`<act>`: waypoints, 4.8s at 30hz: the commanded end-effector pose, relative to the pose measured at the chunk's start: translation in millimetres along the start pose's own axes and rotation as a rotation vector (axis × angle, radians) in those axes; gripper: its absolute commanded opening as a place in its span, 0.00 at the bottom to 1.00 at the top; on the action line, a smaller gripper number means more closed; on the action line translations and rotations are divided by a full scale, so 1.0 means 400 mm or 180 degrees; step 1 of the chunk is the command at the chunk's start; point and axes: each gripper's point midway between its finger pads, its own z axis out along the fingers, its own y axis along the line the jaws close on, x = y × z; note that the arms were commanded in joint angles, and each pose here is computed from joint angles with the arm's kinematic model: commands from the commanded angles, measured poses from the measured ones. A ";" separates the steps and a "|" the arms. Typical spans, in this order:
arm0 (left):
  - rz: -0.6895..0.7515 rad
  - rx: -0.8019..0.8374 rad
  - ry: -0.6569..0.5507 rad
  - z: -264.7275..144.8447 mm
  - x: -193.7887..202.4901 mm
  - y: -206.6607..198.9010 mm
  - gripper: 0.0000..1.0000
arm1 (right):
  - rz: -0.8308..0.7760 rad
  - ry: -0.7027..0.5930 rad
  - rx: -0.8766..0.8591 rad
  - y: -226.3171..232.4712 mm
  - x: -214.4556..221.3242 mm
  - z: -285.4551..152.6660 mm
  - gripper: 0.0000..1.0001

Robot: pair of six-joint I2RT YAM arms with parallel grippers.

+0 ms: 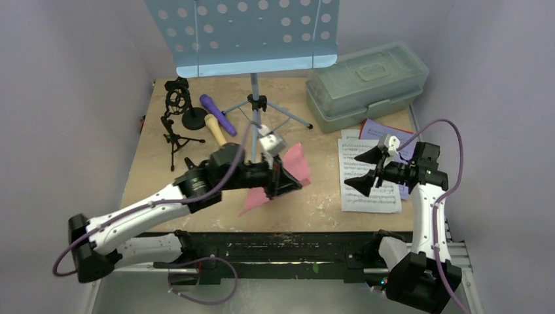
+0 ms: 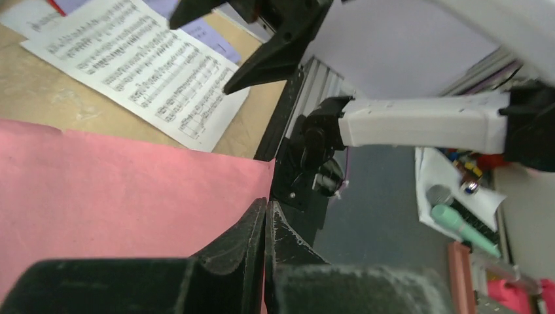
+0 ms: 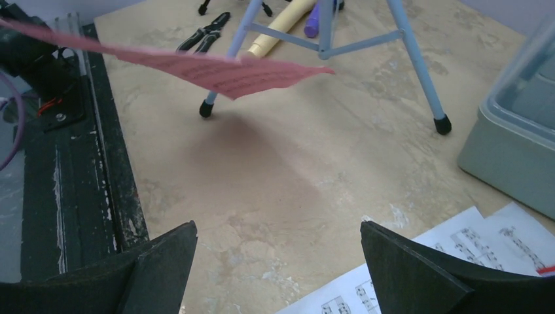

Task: Pack up the instrument practice props
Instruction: Place the sheet music at the center of the board, then unscrew the knob on the music stand.

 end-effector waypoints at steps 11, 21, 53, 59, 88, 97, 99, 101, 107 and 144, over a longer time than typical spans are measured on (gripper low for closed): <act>0.1217 -0.0128 0.0362 0.241 -0.030 -0.047 0.00 | -0.0938 -0.0051 -0.1037 0.161 -0.109 0.033 0.99; 0.1262 -0.0273 0.0199 0.229 -0.059 -0.036 0.00 | -0.0847 -0.0003 -0.1435 0.225 -0.091 0.060 0.99; 0.1037 -0.1582 -0.0552 -0.018 -0.082 0.130 0.83 | -0.0215 0.0198 0.0364 -0.021 -0.103 0.030 0.00; 0.0776 -0.2045 -0.0460 -0.102 0.015 0.218 0.87 | -0.0041 0.0325 0.1299 -0.157 -0.096 -0.022 0.00; 0.0146 -0.2559 -0.1016 -0.331 0.101 0.299 0.97 | 0.0451 0.0616 0.3093 -0.475 -0.041 -0.156 0.97; 0.0233 -0.2569 -0.1040 -0.308 0.094 0.306 1.00 | 0.0241 0.0199 0.0867 -0.168 -0.030 0.022 0.99; 0.0289 -0.2553 -0.1070 -0.297 0.086 0.306 1.00 | 0.0246 0.0173 0.0794 -0.157 -0.030 0.026 0.99; 0.0339 -0.2508 -0.1150 -0.281 0.071 0.303 1.00 | 0.0248 0.0157 0.0755 -0.154 -0.034 0.028 0.99; 0.0511 -0.2514 -0.1270 -0.241 0.034 0.306 1.00 | 0.0270 0.0148 0.0717 -0.150 -0.033 0.030 0.99; -0.0566 -0.2000 -0.0729 -0.055 -0.030 0.648 0.80 | 0.0721 -0.0221 -0.0457 -0.026 -0.070 0.086 0.99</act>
